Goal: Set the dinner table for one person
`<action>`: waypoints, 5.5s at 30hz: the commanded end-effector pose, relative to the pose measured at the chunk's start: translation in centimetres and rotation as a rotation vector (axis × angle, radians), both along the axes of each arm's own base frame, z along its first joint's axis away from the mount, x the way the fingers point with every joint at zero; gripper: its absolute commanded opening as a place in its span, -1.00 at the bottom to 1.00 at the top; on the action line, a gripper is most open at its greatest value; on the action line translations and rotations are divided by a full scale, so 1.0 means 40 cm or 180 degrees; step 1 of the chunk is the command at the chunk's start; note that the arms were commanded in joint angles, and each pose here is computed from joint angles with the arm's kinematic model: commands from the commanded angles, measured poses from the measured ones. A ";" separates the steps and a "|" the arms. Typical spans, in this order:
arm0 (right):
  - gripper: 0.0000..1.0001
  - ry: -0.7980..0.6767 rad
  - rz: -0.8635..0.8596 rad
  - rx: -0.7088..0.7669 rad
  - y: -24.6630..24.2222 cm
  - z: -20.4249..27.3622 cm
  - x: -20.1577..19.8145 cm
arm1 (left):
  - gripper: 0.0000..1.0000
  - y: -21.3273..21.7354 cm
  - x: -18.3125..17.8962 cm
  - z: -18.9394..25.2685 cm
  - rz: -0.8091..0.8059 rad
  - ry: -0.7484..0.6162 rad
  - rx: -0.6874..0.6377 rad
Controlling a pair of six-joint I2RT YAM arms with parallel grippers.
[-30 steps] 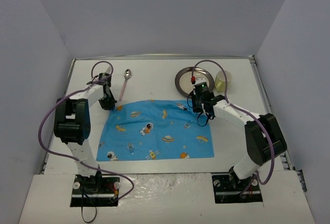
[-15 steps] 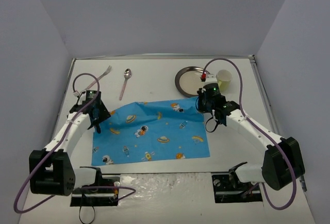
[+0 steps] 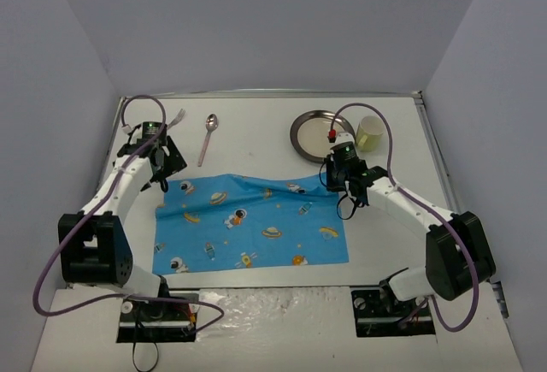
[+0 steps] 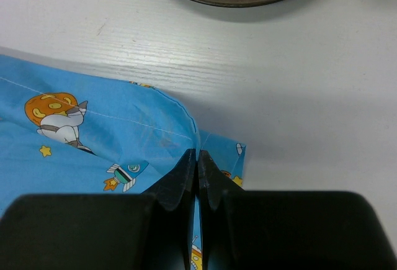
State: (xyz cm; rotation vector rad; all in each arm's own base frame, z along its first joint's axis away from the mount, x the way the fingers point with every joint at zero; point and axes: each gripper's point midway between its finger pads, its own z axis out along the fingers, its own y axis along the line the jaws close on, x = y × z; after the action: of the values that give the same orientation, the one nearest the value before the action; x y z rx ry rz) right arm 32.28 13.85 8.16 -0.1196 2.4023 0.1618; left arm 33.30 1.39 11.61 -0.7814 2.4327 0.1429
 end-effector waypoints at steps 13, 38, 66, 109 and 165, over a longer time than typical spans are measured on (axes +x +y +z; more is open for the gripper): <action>-1.00 -0.0159 0.0073 0.0095 0.026 0.034 0.038 | 0.63 -0.007 0.142 -0.155 -0.0354 0.0430 -0.0052; -1.00 -0.0123 0.0328 0.0278 0.141 0.023 0.115 | -1.00 0.189 0.083 -0.185 -0.0204 0.1200 0.1071; -0.76 -0.0376 0.0204 -0.0047 0.260 0.027 0.349 | -1.00 0.384 0.281 -0.009 0.0095 0.0614 0.1739; 0.01 0.0816 0.1341 -0.0405 0.411 -0.233 -0.422 | 0.94 0.121 -0.197 0.077 -0.0202 0.0066 0.0555; -0.01 0.0636 0.0980 0.0232 0.329 -0.222 -0.173 | 0.94 0.334 -0.185 -0.218 0.0787 0.1423 0.0435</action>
State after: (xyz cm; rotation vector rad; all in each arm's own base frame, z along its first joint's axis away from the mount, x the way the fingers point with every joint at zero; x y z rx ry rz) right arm 26.06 29.17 1.49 -0.4751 2.4759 0.5054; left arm 28.16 14.07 3.25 -1.0304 2.6507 0.5345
